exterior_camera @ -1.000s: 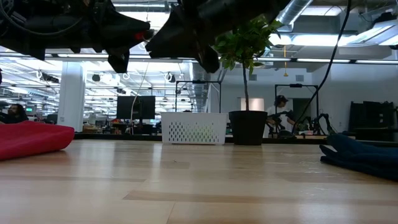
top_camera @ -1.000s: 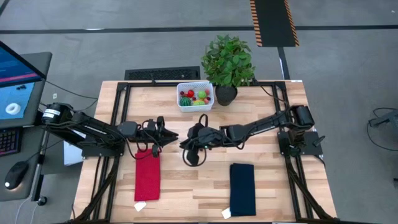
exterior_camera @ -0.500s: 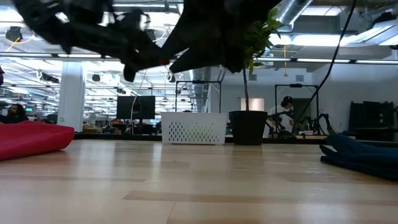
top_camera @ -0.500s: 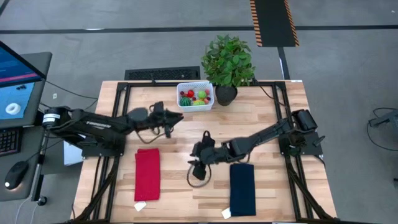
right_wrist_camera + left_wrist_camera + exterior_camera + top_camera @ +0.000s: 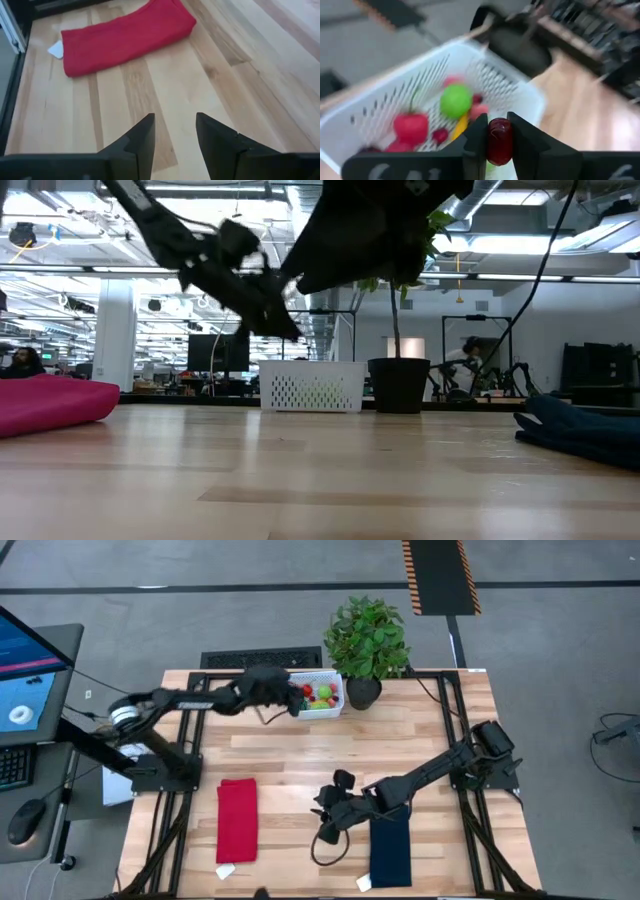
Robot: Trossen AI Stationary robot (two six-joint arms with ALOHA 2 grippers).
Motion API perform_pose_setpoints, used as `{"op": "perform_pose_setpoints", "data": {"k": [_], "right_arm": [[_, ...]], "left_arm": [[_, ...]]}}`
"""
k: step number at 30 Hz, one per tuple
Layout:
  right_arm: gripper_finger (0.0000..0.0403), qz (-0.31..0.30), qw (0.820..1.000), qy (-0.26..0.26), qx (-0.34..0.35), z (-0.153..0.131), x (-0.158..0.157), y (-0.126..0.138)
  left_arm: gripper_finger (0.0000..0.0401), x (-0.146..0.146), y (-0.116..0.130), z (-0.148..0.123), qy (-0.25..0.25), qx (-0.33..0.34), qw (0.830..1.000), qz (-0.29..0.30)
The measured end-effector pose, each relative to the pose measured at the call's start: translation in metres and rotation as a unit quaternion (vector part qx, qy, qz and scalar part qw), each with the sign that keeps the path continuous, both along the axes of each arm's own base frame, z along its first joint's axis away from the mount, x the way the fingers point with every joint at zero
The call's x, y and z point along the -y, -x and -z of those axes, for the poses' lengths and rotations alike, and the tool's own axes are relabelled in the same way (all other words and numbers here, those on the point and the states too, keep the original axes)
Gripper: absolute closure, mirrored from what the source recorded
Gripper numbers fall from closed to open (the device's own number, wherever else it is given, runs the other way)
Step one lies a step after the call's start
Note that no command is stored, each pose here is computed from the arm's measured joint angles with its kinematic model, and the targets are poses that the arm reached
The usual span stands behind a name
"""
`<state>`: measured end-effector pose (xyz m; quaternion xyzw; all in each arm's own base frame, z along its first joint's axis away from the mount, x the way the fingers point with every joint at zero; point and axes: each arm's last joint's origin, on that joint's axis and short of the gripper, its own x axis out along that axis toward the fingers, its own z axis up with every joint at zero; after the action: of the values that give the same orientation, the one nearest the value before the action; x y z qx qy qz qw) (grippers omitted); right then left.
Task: Pick and placing Produce into tupperware
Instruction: Put the red cherry into the white basket, then return to Home Position
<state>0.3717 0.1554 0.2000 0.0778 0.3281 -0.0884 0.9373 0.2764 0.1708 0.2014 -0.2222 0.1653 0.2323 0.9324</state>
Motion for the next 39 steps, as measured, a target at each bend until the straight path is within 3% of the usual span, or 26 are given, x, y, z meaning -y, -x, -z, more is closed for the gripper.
{"op": "perform_pose_setpoints", "data": {"k": [5,10,15,22,26,31,34,38,39], "right_arm": [[0.0239,0.005,1.000,0.013,-0.010,0.002,-0.001,0.003],[0.0238,0.008,1.000,0.018,-0.013,0.002,0.005,0.001],[0.0235,0.007,0.998,0.053,-0.012,0.002,0.006,0.001],[0.0235,-0.026,0.991,0.120,0.049,-0.030,0.000,0.009],[0.0238,-0.083,0.979,0.136,0.126,-0.051,-0.002,0.027],[0.0238,-0.131,0.952,0.124,0.248,-0.056,0.023,0.064],[0.0237,-0.116,0.945,0.132,0.274,-0.057,0.044,0.088],[0.0238,-0.048,0.952,0.150,0.263,-0.052,0.073,0.116],[0.0239,-0.016,0.957,0.133,0.257,-0.050,0.080,0.123]], "left_arm": [[0.0293,-0.032,-0.015,0.034,0.063,-0.047,0.997,0.001],[0.0204,-0.043,-0.024,0.038,0.100,-0.023,0.993,0.056],[0.0152,-0.037,-0.025,0.005,0.049,0.018,0.996,0.075],[0.0144,0.004,-0.009,-0.054,-0.044,0.030,0.987,0.151],[0.0144,0.049,0.014,-0.072,-0.104,0.135,0.962,0.215],[0.0144,0.106,0.069,-0.066,-0.215,0.272,0.898,0.271],[0.0144,0.132,0.095,-0.060,-0.234,0.316,0.866,0.309],[0.0144,0.151,0.118,-0.046,-0.232,0.298,0.855,0.355],[0.0144,0.155,0.122,-0.043,-0.230,0.293,0.854,0.362]]}}
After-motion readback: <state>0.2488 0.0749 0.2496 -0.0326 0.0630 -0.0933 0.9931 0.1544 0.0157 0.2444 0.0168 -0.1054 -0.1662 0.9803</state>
